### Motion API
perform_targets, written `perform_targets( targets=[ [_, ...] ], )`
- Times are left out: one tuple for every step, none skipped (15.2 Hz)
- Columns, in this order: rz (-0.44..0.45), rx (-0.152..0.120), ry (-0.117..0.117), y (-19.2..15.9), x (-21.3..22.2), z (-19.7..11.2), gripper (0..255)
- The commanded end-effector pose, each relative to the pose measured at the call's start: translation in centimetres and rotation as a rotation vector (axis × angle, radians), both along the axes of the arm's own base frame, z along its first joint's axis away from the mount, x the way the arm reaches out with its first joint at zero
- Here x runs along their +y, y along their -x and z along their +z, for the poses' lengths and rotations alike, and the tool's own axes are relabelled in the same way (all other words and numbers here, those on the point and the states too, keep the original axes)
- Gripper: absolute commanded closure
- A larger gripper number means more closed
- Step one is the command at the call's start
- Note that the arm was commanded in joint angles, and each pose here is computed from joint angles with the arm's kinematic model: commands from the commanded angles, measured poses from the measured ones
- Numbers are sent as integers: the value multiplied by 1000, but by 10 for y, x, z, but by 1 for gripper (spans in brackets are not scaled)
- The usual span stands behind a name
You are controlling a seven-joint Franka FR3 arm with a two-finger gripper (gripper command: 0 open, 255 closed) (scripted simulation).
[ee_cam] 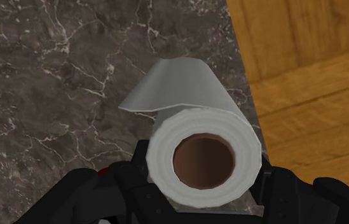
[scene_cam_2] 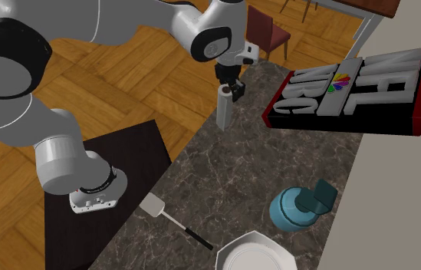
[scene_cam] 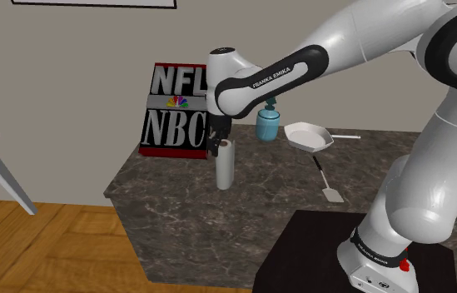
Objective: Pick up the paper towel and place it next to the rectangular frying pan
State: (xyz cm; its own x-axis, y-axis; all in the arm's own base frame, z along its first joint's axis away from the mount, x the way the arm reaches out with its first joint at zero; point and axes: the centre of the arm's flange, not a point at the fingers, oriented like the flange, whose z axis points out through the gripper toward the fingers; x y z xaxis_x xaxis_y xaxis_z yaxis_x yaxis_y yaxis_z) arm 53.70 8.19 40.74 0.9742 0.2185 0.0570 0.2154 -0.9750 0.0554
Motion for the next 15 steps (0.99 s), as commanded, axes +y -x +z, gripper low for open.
perform_targets(
  targets=[
    [-1,1,0,0,0,8,255],
    [-1,1,0,0,0,13,255],
    [-1,1,0,0,0,18,255],
    [-1,1,0,0,0,24,255],
    [-1,1,0,0,0,29,255],
    [-1,1,0,0,0,34,255],
    [-1,1,0,0,0,39,255],
    [-1,1,0,0,0,45,255],
    [-1,1,0,0,0,50,255],
    [-1,1,0,0,0,55,255],
    [-1,1,0,0,0,61,255],
    [-1,1,0,0,0,66,255],
    [-1,1,0,0,0,71,255],
    [-1,1,0,0,0,76,255],
    [-1,1,0,0,0,82,255]
  ],
)
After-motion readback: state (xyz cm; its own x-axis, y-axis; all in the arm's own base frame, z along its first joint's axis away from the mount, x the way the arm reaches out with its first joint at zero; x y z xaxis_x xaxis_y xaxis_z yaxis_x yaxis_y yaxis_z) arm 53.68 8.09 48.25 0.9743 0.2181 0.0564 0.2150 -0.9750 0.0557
